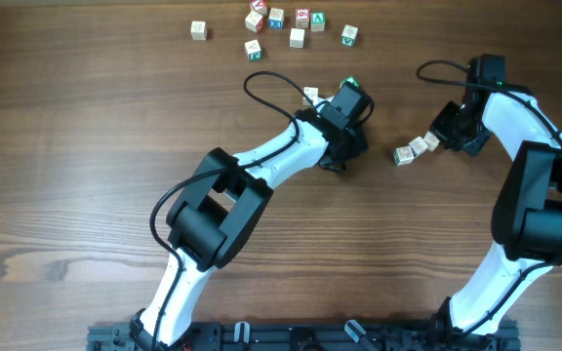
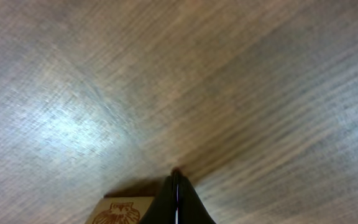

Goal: Form a horizontal line

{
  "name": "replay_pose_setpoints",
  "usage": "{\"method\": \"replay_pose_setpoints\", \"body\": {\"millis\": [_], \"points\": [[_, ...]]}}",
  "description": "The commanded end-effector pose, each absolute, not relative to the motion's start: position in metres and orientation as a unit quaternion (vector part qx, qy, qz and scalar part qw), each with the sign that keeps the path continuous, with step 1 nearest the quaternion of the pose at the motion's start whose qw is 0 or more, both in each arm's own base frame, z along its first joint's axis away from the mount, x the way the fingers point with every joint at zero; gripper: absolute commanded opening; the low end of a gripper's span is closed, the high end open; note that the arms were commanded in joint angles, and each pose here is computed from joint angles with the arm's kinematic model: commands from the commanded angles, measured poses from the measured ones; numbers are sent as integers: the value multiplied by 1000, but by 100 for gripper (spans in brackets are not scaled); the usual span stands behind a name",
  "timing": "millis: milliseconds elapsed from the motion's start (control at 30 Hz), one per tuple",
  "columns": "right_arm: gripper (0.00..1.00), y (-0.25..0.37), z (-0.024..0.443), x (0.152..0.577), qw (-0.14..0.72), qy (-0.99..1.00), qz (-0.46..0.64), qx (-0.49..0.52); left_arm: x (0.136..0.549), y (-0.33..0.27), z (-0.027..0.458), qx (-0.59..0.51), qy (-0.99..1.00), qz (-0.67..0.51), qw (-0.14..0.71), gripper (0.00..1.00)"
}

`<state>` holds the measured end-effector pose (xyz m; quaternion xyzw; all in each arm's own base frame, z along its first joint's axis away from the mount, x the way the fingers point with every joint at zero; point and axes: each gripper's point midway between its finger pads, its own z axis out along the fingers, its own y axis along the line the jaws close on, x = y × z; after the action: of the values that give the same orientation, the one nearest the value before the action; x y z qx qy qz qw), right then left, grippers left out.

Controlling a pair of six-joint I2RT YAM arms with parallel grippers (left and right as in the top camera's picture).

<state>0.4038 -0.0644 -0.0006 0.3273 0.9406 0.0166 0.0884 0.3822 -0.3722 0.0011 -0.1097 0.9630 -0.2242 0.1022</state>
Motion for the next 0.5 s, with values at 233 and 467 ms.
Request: {"method": "replay_pose_setpoints", "body": {"millis": [233,467], "points": [[4,-62,10,438,151,941,50,297,377,-348,-26,-127,971,-178,93,4],[4,-28,19,451,163,954,145,208,377,-348,-26,-127,971,-178,93,4]]}}
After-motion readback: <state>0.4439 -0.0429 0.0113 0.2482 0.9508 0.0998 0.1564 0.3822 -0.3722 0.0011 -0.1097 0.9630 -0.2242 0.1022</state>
